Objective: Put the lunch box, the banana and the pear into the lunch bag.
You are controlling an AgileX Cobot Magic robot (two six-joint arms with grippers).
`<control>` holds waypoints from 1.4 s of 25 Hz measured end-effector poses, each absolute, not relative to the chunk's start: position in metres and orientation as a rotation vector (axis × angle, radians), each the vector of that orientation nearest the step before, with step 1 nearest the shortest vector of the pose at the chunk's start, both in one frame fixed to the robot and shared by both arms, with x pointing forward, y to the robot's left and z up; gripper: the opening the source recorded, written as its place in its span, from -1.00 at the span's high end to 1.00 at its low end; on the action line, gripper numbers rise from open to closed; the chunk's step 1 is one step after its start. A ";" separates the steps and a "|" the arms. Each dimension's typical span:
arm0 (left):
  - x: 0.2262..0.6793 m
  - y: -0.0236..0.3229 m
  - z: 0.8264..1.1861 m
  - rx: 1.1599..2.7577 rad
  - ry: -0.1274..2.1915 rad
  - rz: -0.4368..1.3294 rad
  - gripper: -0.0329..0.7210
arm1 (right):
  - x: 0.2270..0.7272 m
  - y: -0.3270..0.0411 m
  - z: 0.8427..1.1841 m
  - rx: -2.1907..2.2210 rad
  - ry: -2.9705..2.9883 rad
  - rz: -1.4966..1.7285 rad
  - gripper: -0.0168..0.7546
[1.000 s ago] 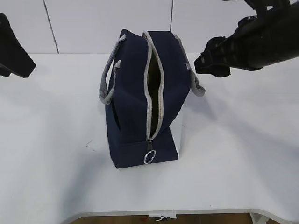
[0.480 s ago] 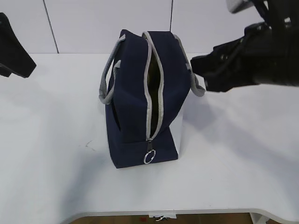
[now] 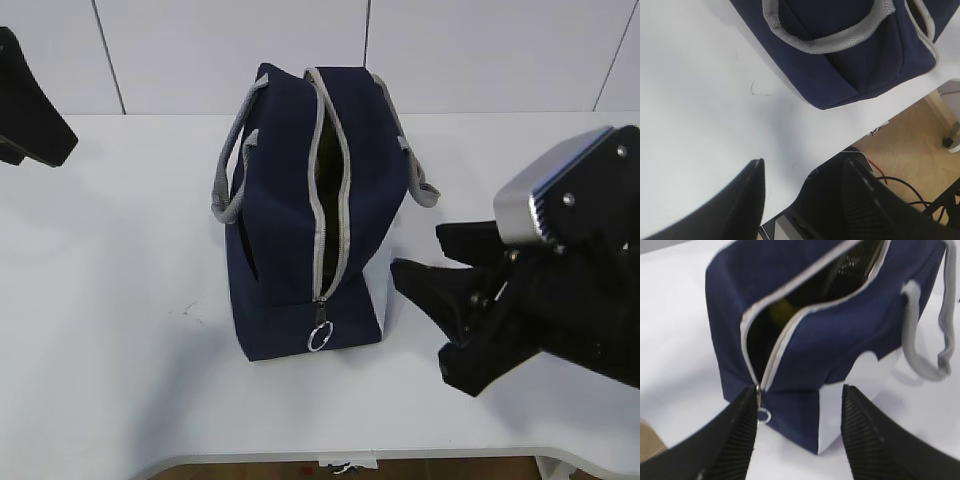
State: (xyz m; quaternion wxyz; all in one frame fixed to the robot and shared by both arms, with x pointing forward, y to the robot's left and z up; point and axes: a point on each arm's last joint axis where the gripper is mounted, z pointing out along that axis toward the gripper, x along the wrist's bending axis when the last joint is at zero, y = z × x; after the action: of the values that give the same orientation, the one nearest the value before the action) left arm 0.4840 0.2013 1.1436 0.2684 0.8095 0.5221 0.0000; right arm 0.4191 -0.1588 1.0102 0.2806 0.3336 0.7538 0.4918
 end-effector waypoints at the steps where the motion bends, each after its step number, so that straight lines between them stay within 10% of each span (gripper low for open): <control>1: 0.484 0.201 1.144 2.183 1.408 0.000 -0.09 | 0.417 -0.161 1.006 0.909 2.028 1.313 -0.14; 35: 0.484 0.201 1.144 2.181 1.407 -0.004 -0.09 | 0.443 -0.119 0.903 0.920 2.220 1.408 -0.13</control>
State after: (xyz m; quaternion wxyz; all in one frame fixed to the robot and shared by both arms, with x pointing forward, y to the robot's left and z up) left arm 0.4839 0.2010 1.1437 0.2697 0.8091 0.5221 -0.0015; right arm 0.4428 -0.1186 0.9034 0.1774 0.3250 0.7844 0.4976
